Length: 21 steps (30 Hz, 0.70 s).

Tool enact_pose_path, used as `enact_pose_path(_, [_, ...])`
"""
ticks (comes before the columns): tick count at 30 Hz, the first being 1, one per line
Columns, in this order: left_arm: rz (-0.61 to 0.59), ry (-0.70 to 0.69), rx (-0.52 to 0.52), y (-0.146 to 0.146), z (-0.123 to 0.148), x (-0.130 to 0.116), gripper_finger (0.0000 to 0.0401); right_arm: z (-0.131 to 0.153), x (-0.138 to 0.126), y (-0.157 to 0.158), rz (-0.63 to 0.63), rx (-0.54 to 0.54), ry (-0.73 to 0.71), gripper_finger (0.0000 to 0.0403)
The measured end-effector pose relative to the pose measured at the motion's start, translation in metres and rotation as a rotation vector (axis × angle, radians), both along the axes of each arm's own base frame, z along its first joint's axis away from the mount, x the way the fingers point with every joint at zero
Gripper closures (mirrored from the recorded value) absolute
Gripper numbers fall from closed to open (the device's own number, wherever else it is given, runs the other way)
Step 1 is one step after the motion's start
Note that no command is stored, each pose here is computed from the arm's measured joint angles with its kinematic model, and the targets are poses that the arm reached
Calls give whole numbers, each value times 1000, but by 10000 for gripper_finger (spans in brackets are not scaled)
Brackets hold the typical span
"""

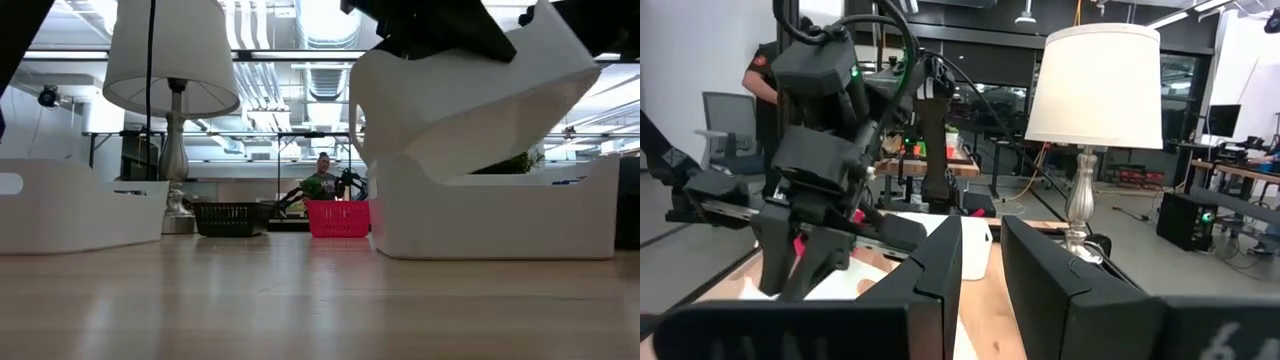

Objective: Stack baskets by color
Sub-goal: Stack the center white bin into the right white bin

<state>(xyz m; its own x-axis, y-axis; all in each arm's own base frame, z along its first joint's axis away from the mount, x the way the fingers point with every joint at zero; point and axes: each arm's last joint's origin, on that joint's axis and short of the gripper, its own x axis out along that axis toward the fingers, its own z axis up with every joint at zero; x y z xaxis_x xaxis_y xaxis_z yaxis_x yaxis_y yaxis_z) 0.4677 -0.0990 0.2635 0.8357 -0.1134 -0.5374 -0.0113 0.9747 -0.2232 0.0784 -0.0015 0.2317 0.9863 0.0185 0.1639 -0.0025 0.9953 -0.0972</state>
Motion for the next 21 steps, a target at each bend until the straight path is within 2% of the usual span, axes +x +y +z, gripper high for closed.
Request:
enact_pose_path(12, [7,-7,-7,5,1,2,395,0,0,0,0,-1,2,335])
enact_pose_path(21, [11,-8,-7,8,1,2,314,0,0,0,0,0,3,335])
